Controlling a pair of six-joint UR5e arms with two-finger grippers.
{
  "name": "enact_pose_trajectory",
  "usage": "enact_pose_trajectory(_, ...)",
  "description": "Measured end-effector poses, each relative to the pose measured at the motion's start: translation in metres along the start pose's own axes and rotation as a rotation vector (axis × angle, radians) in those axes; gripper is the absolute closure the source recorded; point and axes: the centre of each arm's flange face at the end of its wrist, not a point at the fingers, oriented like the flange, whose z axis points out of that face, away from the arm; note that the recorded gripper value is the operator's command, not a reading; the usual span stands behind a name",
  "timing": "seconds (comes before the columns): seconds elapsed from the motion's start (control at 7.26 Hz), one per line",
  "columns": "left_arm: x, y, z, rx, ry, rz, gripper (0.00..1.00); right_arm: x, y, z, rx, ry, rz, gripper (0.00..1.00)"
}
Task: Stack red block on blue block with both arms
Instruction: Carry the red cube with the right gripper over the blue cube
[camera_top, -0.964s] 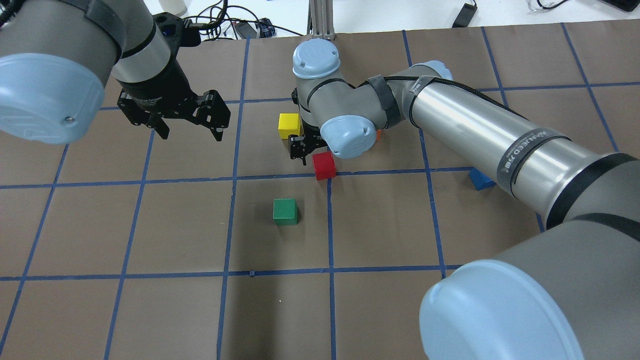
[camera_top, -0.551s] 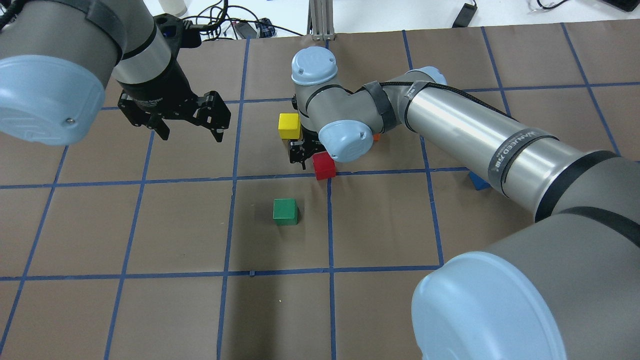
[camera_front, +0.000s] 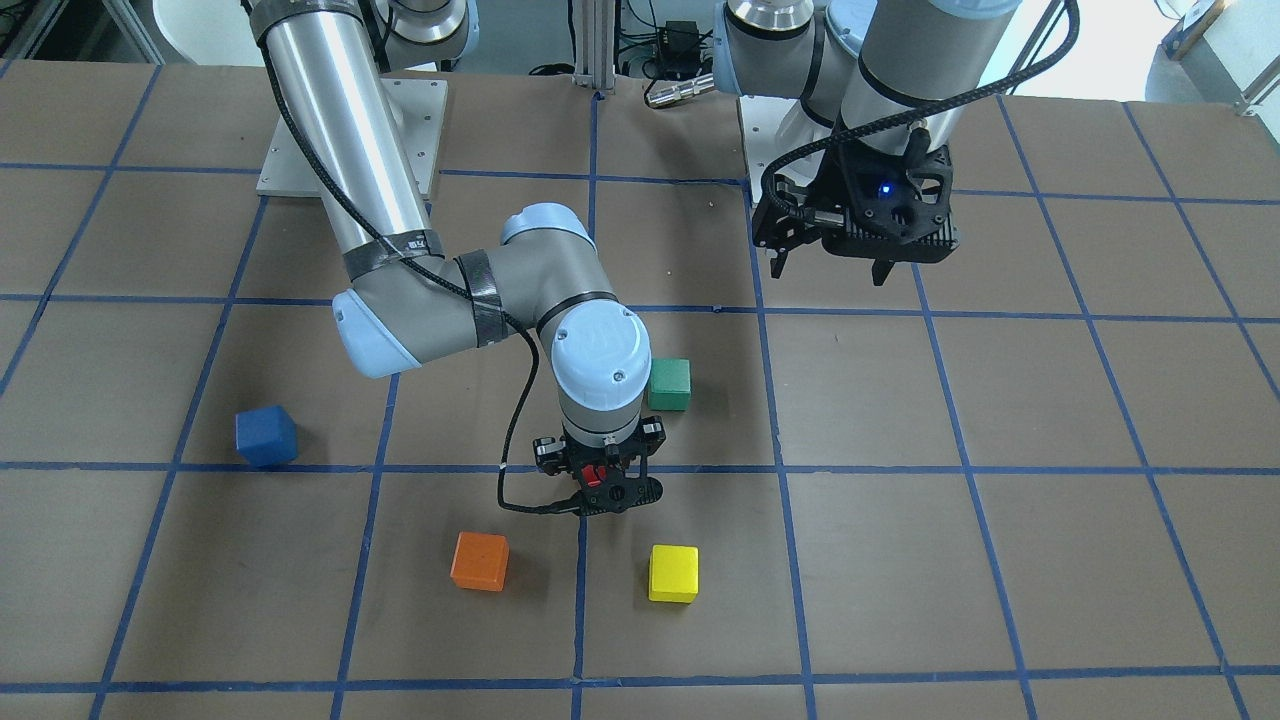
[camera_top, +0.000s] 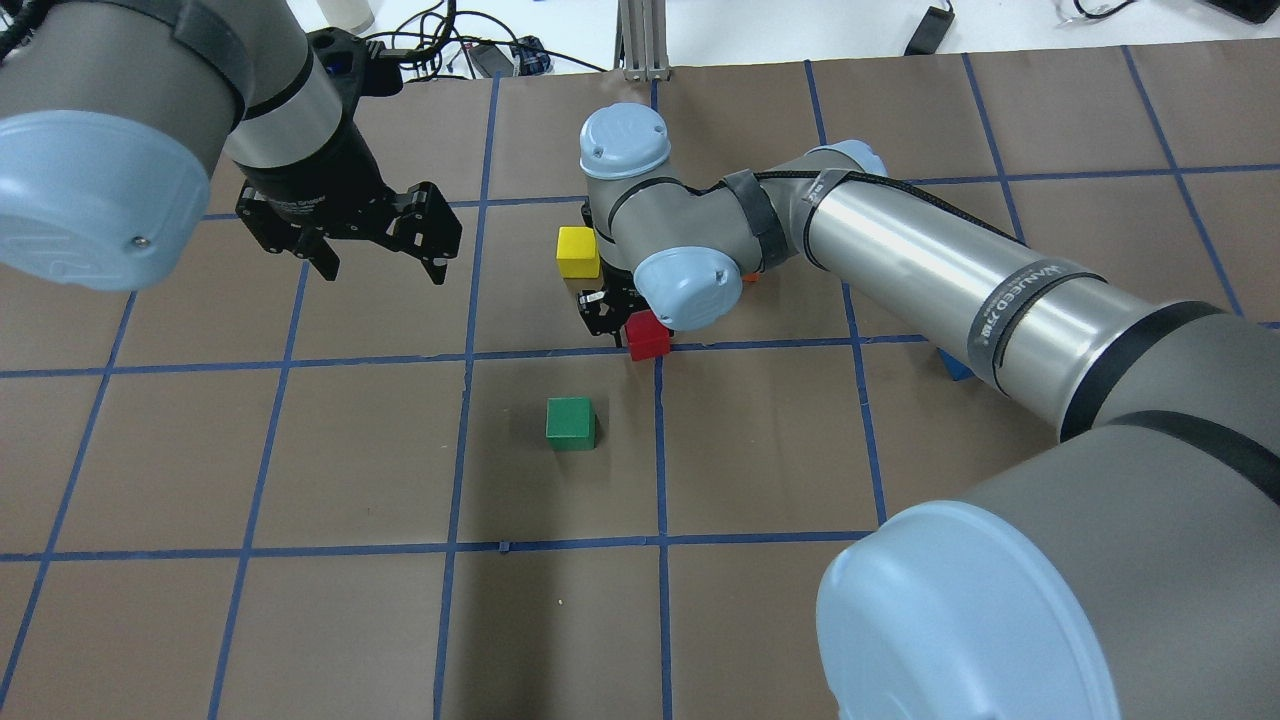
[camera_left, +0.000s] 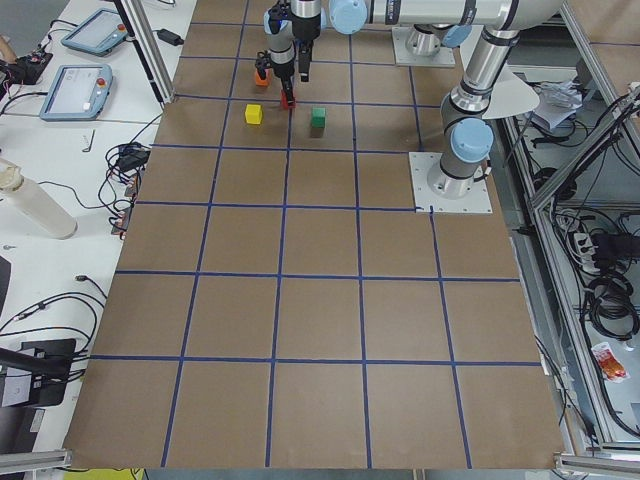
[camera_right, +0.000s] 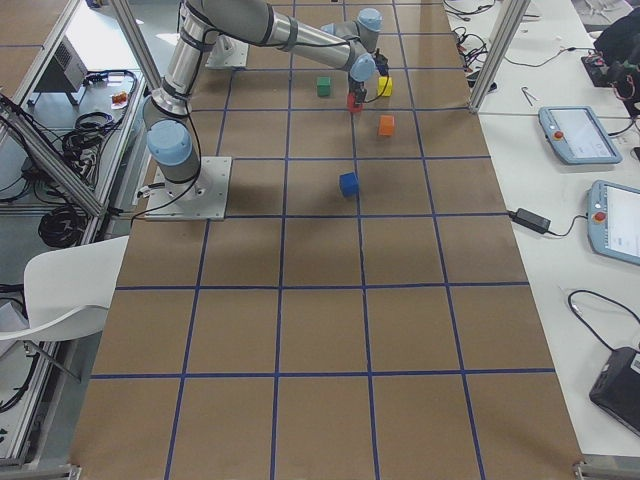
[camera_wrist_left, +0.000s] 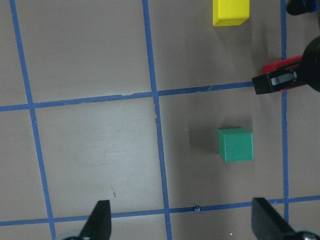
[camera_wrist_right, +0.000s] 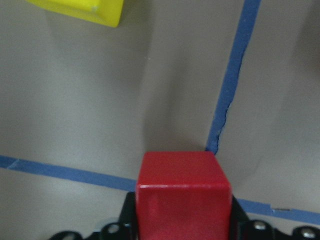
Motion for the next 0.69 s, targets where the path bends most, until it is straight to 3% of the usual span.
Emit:
enact_pose_trajectory(0.28, 0.000, 0.000, 0.001, -0.001, 0.000, 0.000, 0.00, 0.001, 0.002, -0.012, 0.005, 0.000, 0.000, 1.00)
enact_pose_trajectory(0.69, 0.000, -0.001, 0.001, -0.002, 0.000, 0.000, 0.00, 0.038, 0.020, -0.079, -0.013, 0.014, 0.050, 1.00)
